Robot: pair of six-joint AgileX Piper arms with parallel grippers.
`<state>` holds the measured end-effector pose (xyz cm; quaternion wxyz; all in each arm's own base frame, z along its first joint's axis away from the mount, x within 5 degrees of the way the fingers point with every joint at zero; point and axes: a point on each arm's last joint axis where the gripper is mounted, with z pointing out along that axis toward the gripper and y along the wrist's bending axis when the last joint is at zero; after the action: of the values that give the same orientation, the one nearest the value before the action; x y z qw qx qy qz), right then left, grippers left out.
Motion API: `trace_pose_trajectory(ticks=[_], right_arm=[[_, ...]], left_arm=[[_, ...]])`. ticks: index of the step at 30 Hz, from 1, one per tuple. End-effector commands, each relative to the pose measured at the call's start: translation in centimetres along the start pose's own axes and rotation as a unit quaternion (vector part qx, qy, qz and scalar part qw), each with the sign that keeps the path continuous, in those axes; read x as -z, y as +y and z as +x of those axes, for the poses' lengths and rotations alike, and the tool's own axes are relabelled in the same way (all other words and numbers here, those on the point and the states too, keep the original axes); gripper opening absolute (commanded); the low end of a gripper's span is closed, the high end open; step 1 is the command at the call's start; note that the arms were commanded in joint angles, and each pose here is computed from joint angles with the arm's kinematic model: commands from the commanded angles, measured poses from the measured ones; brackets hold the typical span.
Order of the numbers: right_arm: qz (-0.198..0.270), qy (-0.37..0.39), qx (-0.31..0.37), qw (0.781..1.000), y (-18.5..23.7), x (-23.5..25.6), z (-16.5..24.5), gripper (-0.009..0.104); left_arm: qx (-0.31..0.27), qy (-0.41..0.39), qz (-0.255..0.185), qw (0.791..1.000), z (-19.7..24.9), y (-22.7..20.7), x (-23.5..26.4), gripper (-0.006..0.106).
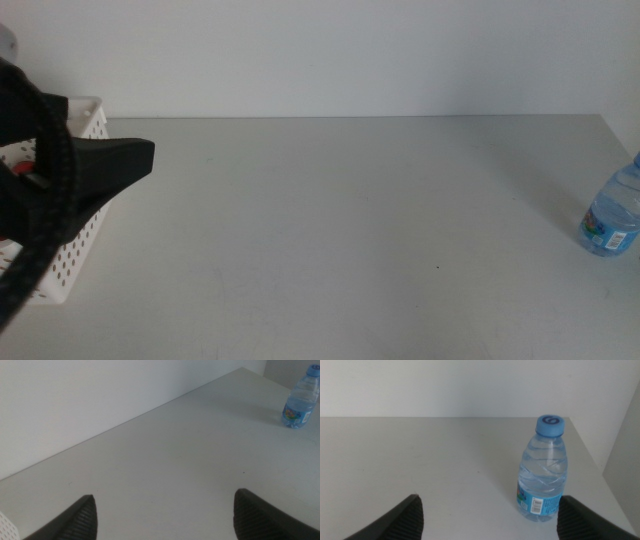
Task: Use arms to grab the bottles and put them into the dustbin to the left of the table.
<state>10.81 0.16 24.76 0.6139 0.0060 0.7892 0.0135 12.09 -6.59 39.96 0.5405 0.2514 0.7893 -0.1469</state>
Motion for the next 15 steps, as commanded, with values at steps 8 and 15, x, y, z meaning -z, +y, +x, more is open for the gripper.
trace_pose_trajectory(ticks=[8, 15], right_arm=[[0.000, -0.086, -0.035, 0.996, -0.2, -0.8, 2.0, 0.094], [0.030, -0.029, -0.058, 0.997, -0.9, -3.5, 4.0, 0.094]], left_arm=[[0.008, -0.047, -0.004, 0.999, -1.3, 0.0, 0.6, 0.093], [0.007, -0.047, -0.004, 0.999, -1.3, 0.0, 0.6, 0.093]])
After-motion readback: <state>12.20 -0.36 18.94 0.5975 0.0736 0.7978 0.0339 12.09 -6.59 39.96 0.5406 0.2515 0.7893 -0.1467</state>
